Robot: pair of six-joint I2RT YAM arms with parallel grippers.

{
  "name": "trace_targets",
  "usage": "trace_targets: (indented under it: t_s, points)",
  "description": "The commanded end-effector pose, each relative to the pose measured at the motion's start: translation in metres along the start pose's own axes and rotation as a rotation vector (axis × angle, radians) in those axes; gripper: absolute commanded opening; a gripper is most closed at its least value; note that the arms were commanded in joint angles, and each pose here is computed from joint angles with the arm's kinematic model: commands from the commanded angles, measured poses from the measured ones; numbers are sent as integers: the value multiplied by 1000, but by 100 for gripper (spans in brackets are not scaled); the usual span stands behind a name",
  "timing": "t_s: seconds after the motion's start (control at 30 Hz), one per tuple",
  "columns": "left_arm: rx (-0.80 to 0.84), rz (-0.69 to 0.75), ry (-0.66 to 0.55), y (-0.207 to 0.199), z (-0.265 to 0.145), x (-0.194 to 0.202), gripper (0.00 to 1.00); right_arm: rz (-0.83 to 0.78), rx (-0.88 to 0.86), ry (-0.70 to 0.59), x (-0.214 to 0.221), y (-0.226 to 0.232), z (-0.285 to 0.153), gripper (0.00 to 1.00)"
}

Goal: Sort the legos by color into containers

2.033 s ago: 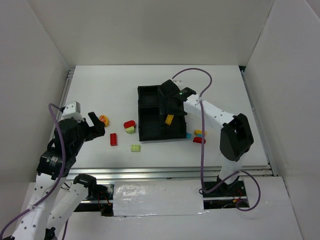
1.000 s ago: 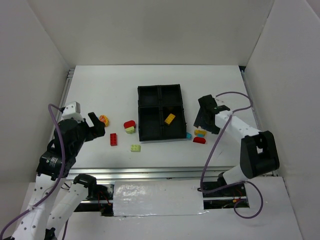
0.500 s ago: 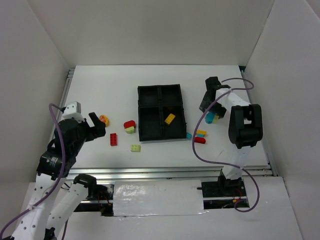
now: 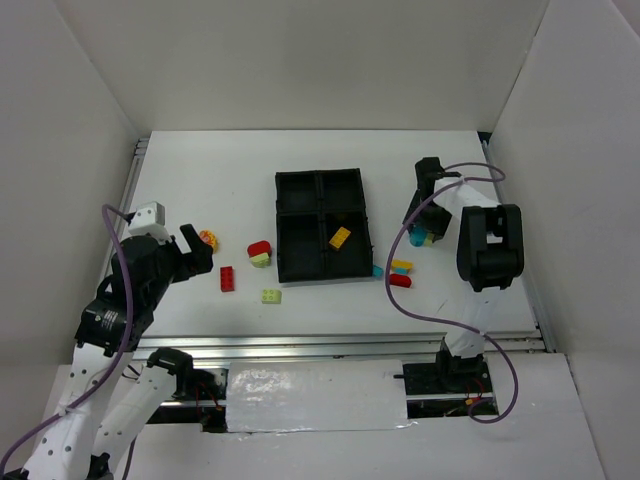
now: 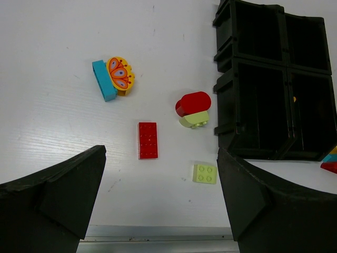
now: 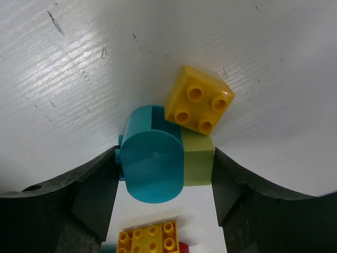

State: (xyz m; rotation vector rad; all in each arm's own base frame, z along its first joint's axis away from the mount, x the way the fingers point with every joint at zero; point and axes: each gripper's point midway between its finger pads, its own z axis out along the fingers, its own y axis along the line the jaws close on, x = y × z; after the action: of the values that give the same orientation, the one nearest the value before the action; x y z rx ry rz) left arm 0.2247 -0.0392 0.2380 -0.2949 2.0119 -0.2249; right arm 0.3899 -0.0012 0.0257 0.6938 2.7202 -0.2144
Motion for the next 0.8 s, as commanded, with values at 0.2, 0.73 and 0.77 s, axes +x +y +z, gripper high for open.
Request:
trace_targets:
  t_s: [0.2, 0.73, 0.77]
  points:
    - [23, 13, -36, -5, 2, -10, 100, 9, -131, -93, 4, 16, -44, 24]
    - [946, -104, 73, -189, -32, 1, 99, -105, -536, -418, 89, 98, -279, 26]
    - [963, -93, 30, -198, -34, -6, 99, -104, -571, -426, 94, 102, -289, 27]
